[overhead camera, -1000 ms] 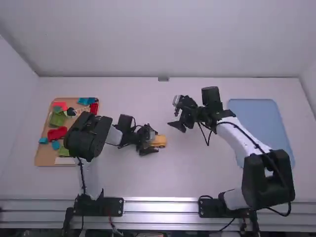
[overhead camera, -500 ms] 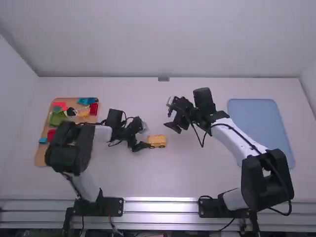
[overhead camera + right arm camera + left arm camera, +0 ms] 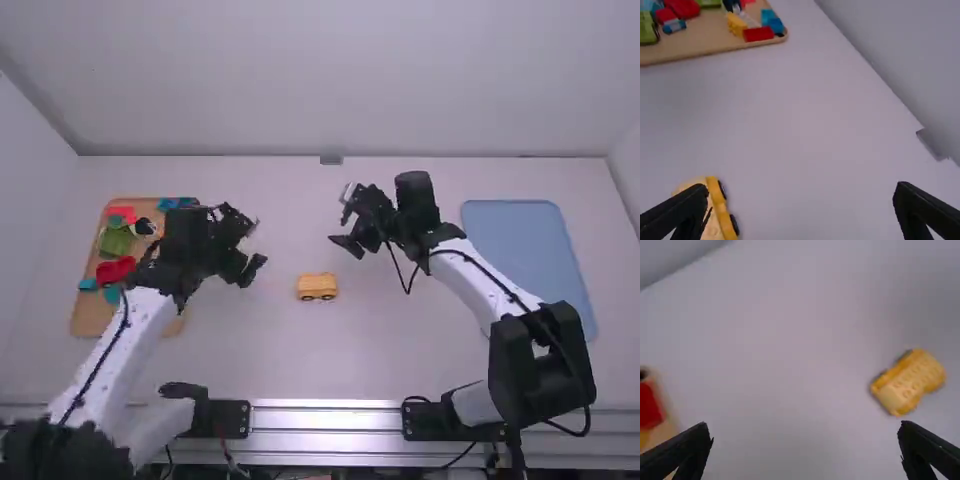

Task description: Assemble lego blocks to make yellow taxi

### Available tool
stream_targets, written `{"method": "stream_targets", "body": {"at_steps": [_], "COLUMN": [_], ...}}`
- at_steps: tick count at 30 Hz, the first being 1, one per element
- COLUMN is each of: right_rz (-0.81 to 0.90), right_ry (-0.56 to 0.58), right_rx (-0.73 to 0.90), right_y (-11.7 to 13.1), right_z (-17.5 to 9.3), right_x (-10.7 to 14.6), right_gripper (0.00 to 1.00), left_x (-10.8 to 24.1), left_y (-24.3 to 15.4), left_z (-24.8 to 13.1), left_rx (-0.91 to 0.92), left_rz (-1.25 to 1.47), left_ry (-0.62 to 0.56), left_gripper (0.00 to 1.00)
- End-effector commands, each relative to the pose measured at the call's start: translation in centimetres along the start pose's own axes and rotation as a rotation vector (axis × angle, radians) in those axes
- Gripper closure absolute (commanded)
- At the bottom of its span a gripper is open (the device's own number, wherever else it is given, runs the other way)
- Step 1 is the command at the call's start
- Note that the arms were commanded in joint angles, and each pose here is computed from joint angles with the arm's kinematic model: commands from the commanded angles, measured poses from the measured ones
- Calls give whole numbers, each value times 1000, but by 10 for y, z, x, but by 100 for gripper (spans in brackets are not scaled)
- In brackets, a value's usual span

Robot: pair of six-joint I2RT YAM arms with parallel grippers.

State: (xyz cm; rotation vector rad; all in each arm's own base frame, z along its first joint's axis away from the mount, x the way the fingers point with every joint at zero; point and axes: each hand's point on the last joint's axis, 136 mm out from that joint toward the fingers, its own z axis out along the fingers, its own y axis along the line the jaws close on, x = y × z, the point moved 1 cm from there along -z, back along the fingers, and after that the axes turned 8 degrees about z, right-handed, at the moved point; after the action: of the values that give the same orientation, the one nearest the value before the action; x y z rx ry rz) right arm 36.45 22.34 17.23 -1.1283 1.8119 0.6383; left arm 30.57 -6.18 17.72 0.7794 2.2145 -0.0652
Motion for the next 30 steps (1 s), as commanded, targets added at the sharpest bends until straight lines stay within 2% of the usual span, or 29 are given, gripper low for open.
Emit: {"method": "stream_targets", "body": {"at_steps": [1, 2, 5, 10, 13, 17, 23, 27, 30], "right_rz": [40, 40, -7, -113, -118, -86, -76, -81, -83], "right_ry": [-85, -117, -180, -298, -352, -383, -389, -368, -362], "right_rx": [-15, -19, -67, -214, -263, -297, -303, -281, -272], "right_y": [-1, -3, 0, 16, 14, 10, 13, 17, 18], "right_z": [-21, -30, -48, -71, -83, -86, -79, -68, -65], "right_x": [-22, -30, -41, -52, -54, -56, -64, -66, -67], "right_gripper": [1, 1, 1, 1, 1, 1, 1, 1, 1], "left_x": [2, 3, 11, 18, 16, 16, 6, 19, 25], "left_y": [41, 52, 64, 68, 70, 75, 84, 96, 99], "left_z": [-38, -59, -96, -138, -158, -172, -178, -198, -214], "left_rx": [-290, -390, -536, -641, -672, -722, -751, -937, -1030], "left_rz": [-302, -419, -572, -699, -748, -819, -883, -975, -1025], "left_ry": [0, -24, -51, -44, -31, 10, 141, 283, 334], "left_gripper": [1, 1, 1, 1, 1, 1, 1, 1, 1]}}
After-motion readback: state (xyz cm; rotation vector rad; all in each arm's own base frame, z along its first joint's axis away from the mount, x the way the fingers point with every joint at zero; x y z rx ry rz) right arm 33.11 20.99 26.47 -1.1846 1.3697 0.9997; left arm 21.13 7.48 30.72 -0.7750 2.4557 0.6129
